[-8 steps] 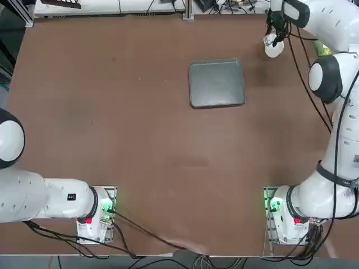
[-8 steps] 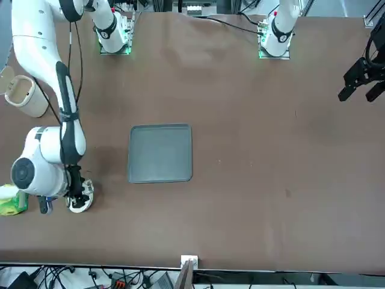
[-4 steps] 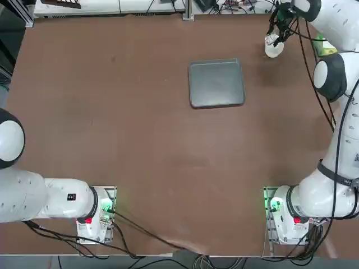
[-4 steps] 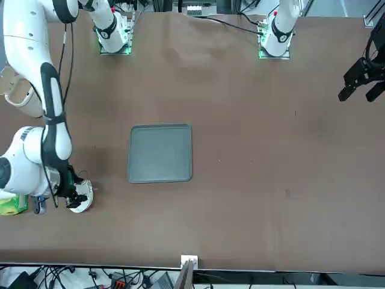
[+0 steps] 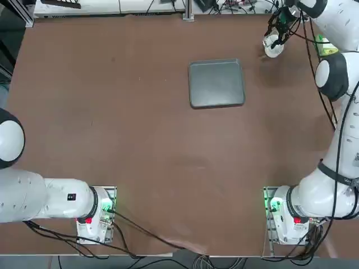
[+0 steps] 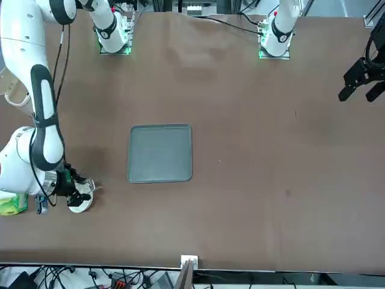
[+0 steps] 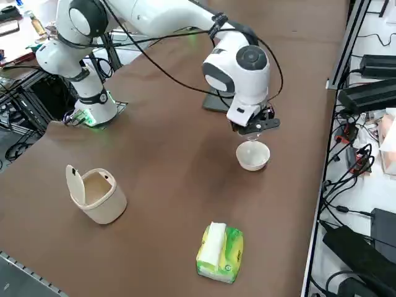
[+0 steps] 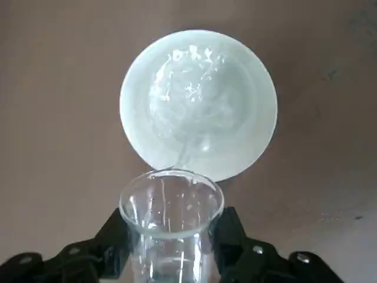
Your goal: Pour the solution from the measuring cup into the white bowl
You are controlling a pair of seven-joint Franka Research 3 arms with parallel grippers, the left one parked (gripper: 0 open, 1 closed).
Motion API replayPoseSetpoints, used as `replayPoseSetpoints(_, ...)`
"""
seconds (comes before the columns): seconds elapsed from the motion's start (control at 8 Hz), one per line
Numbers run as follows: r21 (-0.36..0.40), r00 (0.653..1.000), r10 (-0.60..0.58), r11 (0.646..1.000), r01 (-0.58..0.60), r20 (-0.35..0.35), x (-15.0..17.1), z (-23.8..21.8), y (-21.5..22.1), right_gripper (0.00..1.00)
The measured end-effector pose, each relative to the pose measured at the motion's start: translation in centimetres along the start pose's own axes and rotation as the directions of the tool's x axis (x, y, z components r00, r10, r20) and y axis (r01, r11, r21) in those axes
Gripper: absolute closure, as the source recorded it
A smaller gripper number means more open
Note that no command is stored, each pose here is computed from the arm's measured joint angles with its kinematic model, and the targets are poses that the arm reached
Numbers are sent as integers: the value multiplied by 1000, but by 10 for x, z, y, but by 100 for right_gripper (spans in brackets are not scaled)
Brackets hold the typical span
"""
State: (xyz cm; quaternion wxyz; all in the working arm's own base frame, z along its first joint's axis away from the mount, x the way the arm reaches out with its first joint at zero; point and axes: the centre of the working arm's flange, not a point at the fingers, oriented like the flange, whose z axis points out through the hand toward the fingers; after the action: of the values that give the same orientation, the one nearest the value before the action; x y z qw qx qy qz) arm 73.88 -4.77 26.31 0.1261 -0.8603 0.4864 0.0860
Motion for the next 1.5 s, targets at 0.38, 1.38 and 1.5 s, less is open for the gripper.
replayPoseSetpoints(0.38, 16, 999, -21, 1000, 20, 42, 14, 10, 13, 27)
replayPoseSetpoints(1.38, 205, 970, -27, 979, -24, 243, 60, -3, 59, 27)
replayPoseSetpoints(1.5, 229, 965, -32, 973, -29, 259, 65, -5, 63, 27)
